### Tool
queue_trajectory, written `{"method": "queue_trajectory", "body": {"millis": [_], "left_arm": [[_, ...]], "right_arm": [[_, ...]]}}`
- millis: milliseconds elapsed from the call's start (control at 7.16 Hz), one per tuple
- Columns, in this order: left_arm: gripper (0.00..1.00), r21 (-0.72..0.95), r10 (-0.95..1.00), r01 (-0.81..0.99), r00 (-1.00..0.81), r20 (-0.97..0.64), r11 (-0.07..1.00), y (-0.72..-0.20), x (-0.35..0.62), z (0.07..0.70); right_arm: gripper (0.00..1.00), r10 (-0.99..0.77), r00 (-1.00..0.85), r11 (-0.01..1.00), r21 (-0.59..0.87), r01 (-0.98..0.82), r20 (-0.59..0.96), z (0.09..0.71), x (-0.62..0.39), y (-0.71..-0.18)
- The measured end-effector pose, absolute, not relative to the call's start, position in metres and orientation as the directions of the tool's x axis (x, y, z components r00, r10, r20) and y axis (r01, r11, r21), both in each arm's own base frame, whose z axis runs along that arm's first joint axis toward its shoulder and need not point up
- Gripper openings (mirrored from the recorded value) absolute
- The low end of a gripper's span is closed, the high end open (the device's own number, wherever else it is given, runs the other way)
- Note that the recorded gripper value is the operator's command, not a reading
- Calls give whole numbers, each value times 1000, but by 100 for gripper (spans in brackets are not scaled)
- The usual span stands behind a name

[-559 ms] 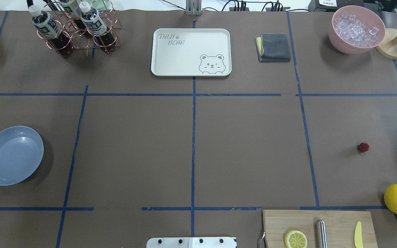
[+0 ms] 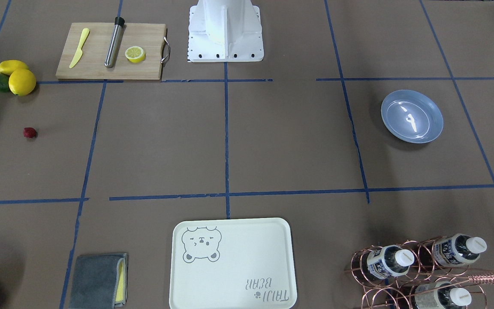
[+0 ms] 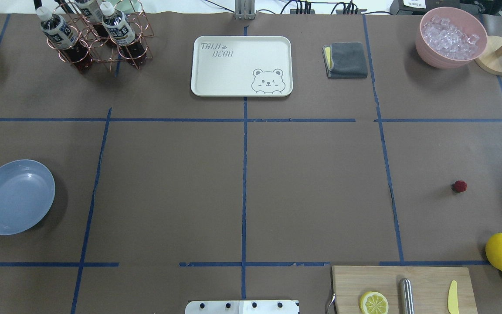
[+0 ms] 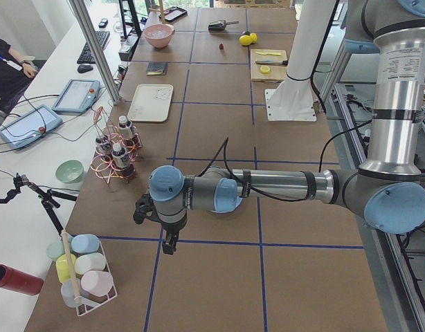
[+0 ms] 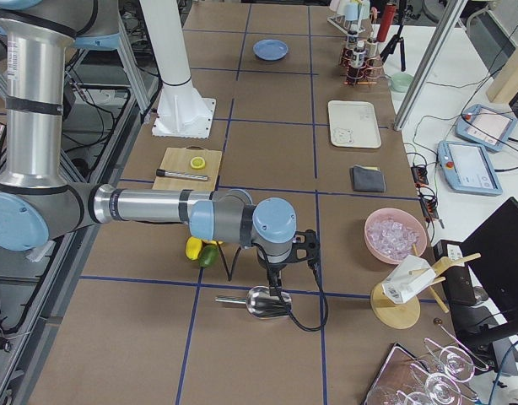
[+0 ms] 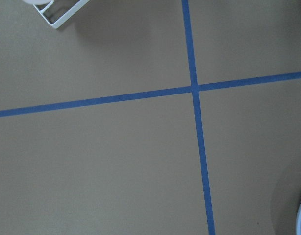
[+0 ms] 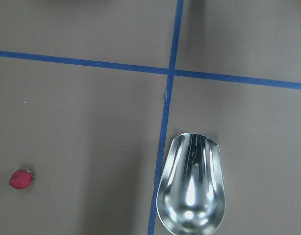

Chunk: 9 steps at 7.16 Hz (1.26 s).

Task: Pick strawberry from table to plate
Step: 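Move the left gripper down toward the rim of the light blue plate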

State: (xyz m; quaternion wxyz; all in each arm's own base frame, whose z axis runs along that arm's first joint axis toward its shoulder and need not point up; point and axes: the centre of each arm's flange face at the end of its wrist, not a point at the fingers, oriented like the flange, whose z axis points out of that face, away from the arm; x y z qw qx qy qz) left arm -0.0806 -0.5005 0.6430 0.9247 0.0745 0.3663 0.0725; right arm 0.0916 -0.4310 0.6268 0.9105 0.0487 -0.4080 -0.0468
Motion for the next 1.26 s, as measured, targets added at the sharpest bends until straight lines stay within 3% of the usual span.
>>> {"method": "queue_trajectory", "body": {"millis": [419,1257], "left_arm": [[100,214,163,-12,693,-702,977,-490,-64,645],[97,92,-19,170,558,-830,981,-384,78,667]], "right_arm": [[100,-129,655,988,151,23,744,602,90,-438],[100,-61,654,993,114,-39,754,583,89,-446]]}}
